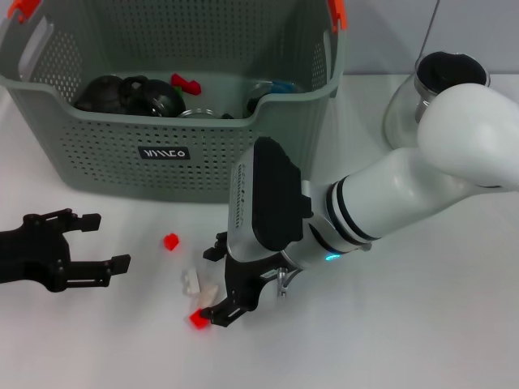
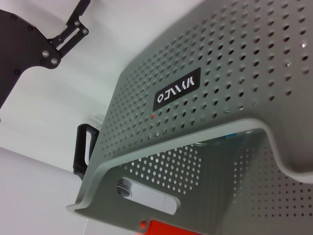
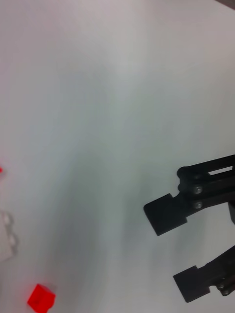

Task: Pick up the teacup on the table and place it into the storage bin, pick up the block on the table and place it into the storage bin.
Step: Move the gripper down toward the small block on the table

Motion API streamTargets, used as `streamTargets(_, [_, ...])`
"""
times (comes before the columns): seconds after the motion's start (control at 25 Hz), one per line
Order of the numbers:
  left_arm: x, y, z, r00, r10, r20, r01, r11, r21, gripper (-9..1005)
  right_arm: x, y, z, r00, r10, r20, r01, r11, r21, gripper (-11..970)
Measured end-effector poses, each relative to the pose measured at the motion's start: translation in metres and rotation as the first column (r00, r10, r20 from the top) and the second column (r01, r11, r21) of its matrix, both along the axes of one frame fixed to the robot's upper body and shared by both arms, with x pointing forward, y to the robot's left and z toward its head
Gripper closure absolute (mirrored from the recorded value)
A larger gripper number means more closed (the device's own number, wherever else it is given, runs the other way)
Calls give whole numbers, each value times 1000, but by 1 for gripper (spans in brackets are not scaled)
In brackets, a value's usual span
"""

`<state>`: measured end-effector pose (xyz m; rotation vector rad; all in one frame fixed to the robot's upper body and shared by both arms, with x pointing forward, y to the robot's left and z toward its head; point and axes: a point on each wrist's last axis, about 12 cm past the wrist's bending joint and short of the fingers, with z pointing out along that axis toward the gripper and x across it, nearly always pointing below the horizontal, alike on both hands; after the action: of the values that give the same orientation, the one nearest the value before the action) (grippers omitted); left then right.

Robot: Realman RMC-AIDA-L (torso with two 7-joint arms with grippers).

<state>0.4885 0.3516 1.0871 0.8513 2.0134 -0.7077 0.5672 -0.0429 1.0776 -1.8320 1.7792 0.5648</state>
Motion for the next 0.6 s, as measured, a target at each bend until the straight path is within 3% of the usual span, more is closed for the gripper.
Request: streamTargets(0.6, [0,1,1,1000,-2,2,2,1000,4,103,0,3,3,1000,-5,4,5,1000,28,32])
